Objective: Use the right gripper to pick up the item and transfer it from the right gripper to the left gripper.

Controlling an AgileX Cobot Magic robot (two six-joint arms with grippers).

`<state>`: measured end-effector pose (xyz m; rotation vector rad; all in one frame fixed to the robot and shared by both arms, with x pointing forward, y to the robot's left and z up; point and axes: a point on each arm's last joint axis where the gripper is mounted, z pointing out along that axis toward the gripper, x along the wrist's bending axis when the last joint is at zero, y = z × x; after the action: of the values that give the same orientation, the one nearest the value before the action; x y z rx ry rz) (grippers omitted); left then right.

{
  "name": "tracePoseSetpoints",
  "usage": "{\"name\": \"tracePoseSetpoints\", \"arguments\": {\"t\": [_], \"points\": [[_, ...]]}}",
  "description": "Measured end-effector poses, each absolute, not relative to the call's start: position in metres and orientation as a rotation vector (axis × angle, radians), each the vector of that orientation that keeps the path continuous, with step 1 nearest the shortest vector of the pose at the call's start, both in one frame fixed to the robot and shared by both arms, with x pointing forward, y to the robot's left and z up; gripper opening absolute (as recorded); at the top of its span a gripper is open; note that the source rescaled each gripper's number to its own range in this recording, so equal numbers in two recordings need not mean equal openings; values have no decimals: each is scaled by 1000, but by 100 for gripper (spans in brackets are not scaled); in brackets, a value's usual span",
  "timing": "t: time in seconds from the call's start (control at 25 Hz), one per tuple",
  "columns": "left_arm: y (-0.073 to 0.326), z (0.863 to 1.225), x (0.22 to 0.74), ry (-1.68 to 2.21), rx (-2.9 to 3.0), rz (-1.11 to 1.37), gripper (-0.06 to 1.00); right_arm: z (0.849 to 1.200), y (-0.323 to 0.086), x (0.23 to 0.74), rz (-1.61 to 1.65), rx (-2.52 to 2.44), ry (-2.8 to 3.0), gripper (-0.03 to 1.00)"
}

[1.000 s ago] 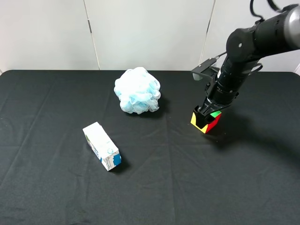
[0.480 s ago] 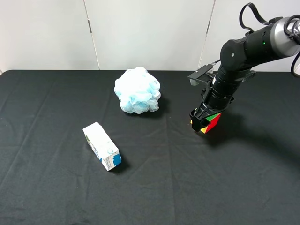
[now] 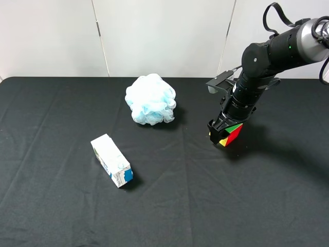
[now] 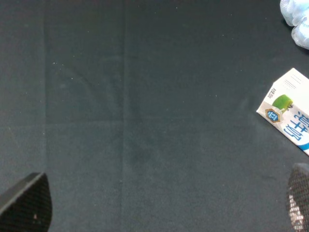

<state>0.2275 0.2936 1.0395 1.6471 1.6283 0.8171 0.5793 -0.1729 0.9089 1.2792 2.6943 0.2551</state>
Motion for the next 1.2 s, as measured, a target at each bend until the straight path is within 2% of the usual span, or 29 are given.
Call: {"name": "tracePoseSetpoints", "arguments": {"t": [0.04,0.08,0.12,0.16,0.48,0.88,1.2], "points": [[294,1039,228,1628,1647,817,92,909,-173,579,257,1279,2693,38],[294,1039,228,1628,1647,817,92,909,-173,580,262,1277,2689,0],[294,1039,228,1628,1647,817,92,909,-172,580,268,1280,2685,3],[294,1039,228,1628,1647,817,92,909,-172,581,270,1278,2684,1],[294,1039,228,1628,1647,817,92,913,-173,580,249,1276,2697,1],[294,1039,228,1628,1647,817,92,988,-172,579,235,1335,2711,1],[294,1039,228,1628,1647,817,92,1031,-166,564,431,1450,2687,1]]}}
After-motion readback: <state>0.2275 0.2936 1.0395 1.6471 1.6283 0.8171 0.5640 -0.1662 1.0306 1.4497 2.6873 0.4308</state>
